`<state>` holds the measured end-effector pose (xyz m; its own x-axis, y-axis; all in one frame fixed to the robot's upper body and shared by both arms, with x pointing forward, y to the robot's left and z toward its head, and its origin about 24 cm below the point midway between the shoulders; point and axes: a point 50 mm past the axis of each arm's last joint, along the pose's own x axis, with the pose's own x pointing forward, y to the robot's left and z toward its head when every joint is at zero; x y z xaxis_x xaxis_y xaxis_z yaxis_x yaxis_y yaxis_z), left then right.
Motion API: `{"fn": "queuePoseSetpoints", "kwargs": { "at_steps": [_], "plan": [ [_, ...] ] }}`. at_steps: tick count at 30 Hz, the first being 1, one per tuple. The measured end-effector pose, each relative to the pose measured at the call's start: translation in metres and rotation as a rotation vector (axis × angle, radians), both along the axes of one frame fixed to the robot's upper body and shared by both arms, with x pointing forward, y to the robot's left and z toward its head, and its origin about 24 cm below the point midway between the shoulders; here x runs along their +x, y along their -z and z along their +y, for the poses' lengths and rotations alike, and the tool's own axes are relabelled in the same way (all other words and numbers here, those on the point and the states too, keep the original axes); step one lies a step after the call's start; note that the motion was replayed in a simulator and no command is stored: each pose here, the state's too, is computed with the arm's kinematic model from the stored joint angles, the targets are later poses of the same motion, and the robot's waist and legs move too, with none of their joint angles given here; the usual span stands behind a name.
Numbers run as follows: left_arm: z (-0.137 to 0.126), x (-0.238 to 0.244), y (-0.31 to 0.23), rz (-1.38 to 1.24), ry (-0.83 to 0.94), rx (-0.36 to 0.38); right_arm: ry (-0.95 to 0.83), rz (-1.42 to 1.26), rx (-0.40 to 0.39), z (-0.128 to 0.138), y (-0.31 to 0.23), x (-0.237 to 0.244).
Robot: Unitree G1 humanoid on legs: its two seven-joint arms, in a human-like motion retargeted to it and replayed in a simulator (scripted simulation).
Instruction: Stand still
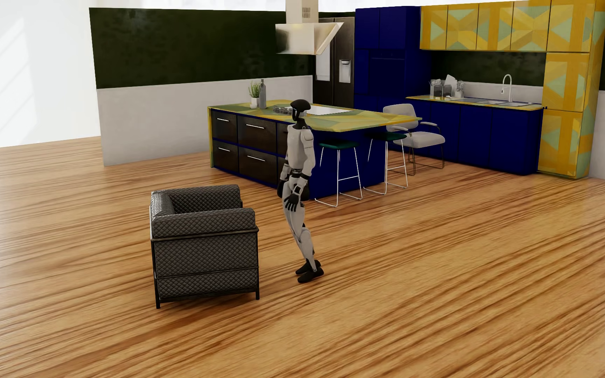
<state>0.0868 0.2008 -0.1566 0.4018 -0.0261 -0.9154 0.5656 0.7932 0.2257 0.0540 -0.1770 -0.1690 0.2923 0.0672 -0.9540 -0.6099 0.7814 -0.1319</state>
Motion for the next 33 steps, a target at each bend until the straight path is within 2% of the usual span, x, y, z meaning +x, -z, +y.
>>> {"fn": "queuePoseSetpoints", "kwargs": {
  "at_steps": [28,33],
  "plan": [
    [-0.005,-0.002,0.001,0.004,-0.006,-0.013,0.007,0.006,-0.001,-0.001,0.000,-0.004],
    [-0.002,0.000,0.000,-0.005,-0.021,-0.010,0.033,0.014,-0.022,-0.010,0.000,-0.006]
  ]
}}
